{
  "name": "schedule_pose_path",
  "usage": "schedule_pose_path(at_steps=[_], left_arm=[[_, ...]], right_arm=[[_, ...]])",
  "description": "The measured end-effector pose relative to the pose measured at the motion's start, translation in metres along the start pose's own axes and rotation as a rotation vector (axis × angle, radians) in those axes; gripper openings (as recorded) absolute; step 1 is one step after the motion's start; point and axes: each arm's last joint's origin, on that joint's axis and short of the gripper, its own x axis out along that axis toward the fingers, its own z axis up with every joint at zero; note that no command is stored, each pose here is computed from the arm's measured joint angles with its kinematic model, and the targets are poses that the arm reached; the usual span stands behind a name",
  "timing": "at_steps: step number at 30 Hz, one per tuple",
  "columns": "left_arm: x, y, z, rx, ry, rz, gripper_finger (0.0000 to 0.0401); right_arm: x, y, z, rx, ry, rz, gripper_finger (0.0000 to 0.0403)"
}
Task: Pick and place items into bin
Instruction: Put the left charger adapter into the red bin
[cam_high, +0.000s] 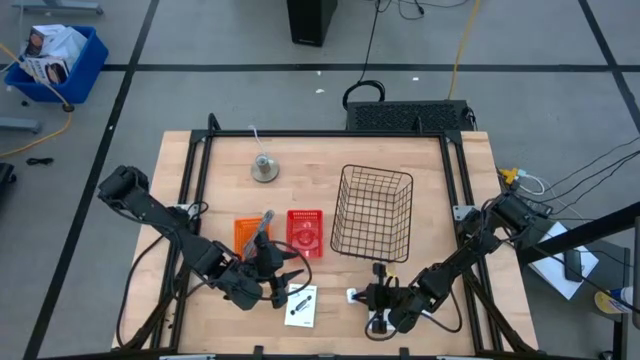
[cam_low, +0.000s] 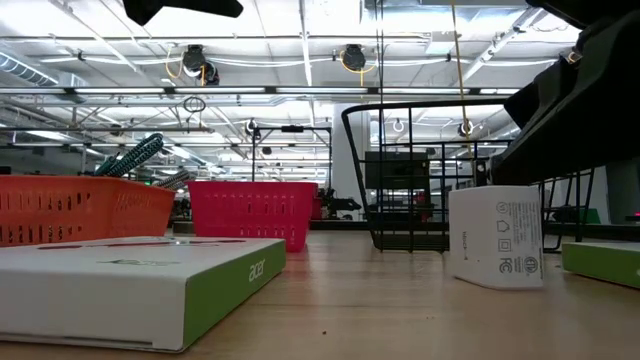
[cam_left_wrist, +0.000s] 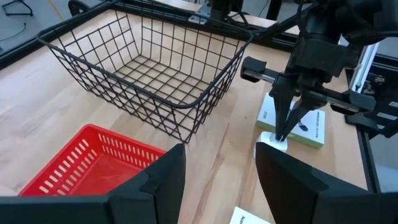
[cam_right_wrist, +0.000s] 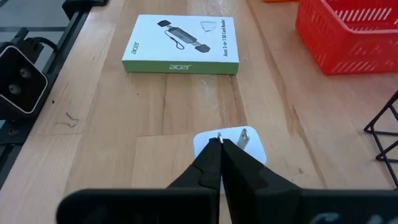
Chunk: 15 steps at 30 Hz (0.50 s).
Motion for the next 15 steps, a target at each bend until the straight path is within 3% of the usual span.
schedule_pose_path(at_steps=[15], left_arm=[[0.000,0.000,0.000,0.001,-0.006,0.006,0.0198]], right_arm=[[0.000,0.005,0.011,-0.042,-0.100,0.052,0.0000]])
